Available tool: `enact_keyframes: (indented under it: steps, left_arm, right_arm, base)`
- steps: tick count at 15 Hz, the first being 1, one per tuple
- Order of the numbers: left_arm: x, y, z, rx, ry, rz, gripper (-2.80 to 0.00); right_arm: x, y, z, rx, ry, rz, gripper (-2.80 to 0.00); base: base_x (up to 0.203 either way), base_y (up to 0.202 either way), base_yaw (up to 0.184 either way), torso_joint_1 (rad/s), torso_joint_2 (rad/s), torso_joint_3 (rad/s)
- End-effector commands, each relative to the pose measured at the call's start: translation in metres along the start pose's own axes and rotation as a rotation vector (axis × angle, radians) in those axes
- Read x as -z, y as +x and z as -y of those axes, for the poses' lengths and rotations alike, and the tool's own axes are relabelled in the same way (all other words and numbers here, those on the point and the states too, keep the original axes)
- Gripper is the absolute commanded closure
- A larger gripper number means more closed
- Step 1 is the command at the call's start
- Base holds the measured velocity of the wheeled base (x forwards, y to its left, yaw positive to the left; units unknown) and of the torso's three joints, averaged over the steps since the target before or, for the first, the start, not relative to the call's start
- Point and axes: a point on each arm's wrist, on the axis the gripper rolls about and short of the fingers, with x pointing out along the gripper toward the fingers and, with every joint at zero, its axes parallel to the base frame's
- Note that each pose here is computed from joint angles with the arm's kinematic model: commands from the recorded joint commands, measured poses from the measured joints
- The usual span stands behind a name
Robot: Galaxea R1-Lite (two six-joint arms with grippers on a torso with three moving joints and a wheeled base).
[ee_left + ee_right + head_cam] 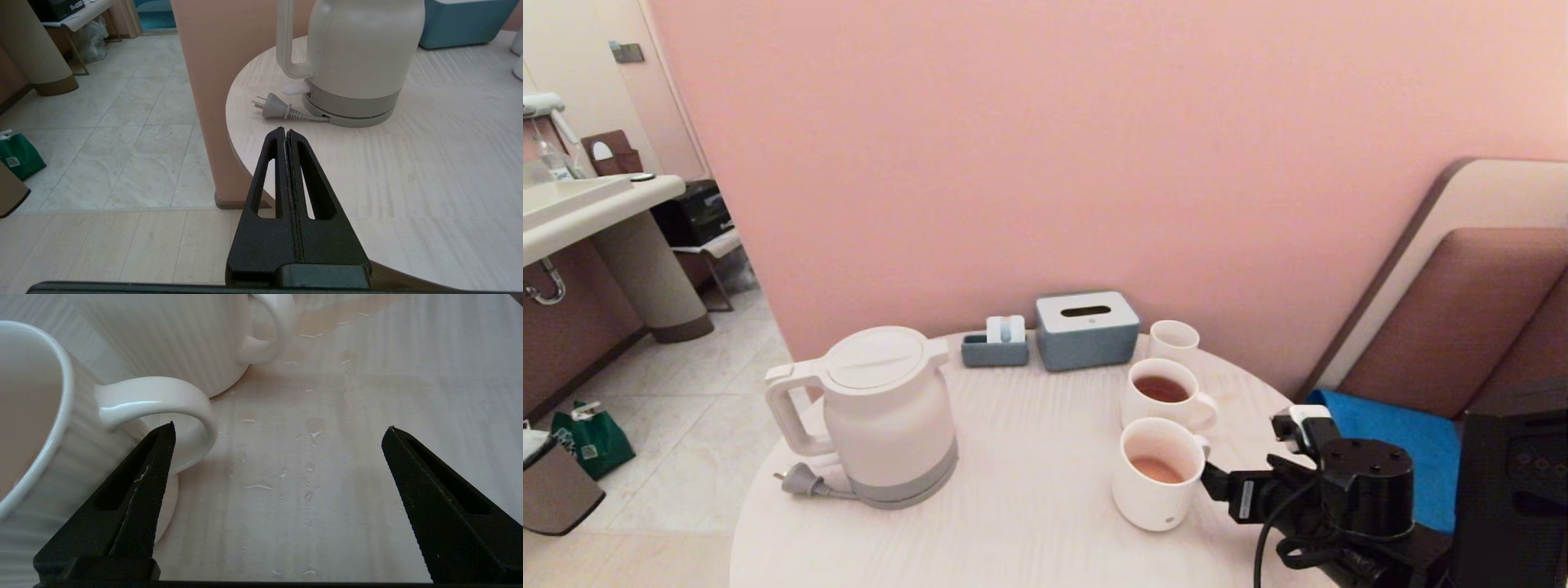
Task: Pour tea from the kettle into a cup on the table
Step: Pick up the cup
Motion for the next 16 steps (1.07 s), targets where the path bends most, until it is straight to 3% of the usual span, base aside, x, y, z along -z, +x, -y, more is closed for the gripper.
enact_keyframes:
  steps: [1, 9, 16]
  left_arm:
    - [0.000, 0.000, 0.000, 0.000, 0.000, -0.001, 0.00]
    - [0.000, 0.000, 0.000, 0.000, 0.000, -0.001, 0.00]
    - [0.000, 0.000, 0.000, 0.000, 0.000, -0.001, 0.00]
  right_arm:
    - [-0.004, 0.000, -0.001, -0.020, 0.012, 0.037, -2.80]
    - [-0.002, -0.005, 0.003, -0.063, 0.015, 0.010, -2.80]
    - [-0.007, -0.001, 0.026, -0.116, 0.035, -0.008, -2.80]
  base:
    - [0.000, 0.000, 0.000, 0.000, 0.00, 0.000]
    - [0.000, 0.000, 0.000, 0.000, 0.00, 0.000]
    - [0.000, 0.000, 0.000, 0.000, 0.00, 0.000]
